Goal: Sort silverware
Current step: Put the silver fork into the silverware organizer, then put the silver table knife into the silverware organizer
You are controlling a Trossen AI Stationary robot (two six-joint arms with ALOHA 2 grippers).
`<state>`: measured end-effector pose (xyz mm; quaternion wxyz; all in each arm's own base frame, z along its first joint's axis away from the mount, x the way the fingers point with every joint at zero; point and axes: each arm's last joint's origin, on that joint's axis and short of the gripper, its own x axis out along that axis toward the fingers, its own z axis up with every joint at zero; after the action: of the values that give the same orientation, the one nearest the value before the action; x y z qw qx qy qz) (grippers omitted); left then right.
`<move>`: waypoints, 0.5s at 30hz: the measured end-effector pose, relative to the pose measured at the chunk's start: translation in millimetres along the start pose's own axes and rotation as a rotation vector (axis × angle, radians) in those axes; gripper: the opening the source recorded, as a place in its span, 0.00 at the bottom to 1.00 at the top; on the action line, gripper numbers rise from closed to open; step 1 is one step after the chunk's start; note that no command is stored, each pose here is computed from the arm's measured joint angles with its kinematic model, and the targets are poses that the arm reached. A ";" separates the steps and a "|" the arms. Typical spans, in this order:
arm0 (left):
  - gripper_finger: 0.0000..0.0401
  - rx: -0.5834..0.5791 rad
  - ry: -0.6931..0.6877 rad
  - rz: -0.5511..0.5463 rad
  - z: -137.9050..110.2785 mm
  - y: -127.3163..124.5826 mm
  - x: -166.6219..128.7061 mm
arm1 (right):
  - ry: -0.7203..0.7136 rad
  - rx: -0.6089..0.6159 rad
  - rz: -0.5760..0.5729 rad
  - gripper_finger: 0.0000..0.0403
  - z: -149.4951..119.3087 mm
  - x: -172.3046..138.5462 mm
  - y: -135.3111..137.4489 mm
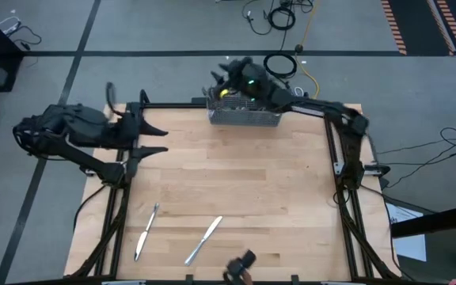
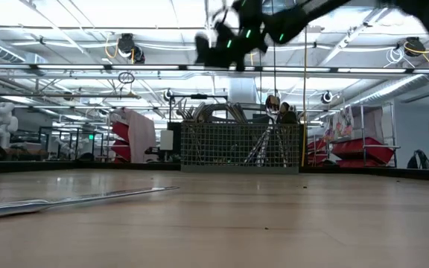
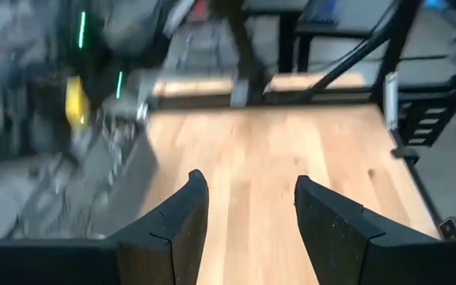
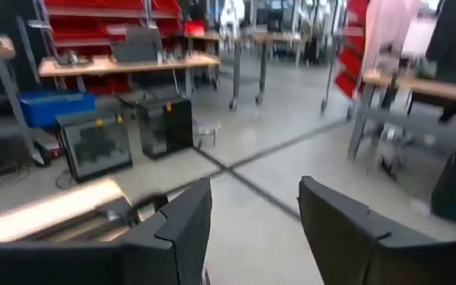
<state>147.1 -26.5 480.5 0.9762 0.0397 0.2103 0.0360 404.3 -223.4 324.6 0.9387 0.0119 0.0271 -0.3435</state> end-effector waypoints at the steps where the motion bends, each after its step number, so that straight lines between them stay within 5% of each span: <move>1: 0.48 -0.034 0.038 0.014 -2.2 -0.8 4.5 | -0.016 -0.020 0.007 0.45 14.9 -10.7 0.9; 9: 0.48 -0.292 0.563 0.087 -65.6 -29.1 78.8 | -0.148 -0.249 0.123 0.46 122.5 -130.4 14.6; 15: 0.48 -0.671 0.886 0.374 -158.0 -49.5 125.9 | -0.154 -0.303 0.144 0.46 156.1 -206.9 11.1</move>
<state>198.8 -54.9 281.1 0.7312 -0.2541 0.5650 0.2855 260.3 -88.0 492.7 0.9512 -0.1539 0.0059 -0.2674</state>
